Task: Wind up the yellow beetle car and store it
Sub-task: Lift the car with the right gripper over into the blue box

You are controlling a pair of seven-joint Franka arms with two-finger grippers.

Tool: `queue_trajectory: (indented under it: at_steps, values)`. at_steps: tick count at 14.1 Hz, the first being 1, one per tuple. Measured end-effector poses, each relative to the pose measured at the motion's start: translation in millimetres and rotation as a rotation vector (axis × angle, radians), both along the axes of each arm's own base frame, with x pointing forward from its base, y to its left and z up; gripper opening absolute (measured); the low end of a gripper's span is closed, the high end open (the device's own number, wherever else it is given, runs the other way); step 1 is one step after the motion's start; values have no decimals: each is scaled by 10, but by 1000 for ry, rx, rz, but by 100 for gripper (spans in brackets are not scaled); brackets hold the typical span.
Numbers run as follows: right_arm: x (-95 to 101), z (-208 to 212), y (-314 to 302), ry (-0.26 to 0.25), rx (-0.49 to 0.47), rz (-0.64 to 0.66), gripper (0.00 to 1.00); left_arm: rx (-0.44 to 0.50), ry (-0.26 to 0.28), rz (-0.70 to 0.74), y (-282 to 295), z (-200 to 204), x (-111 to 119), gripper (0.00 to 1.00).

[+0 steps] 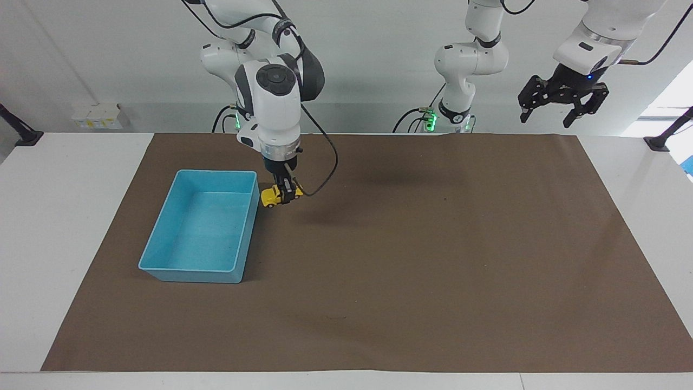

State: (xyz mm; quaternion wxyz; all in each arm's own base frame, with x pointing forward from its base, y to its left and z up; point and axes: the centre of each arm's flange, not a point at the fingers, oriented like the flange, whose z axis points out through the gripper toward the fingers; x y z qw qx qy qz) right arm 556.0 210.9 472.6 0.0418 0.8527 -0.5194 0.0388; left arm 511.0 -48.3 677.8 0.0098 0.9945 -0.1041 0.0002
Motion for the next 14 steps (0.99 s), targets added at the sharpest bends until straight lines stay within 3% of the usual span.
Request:
queue_trajectory:
  at_steps: [7,14]
  values:
    - [6,313,-533,59,35,421,49,0,0,0,0,0,0,100]
    - [74,344,-1111,117,35,725,49,0,0,0,0,0,0,100]
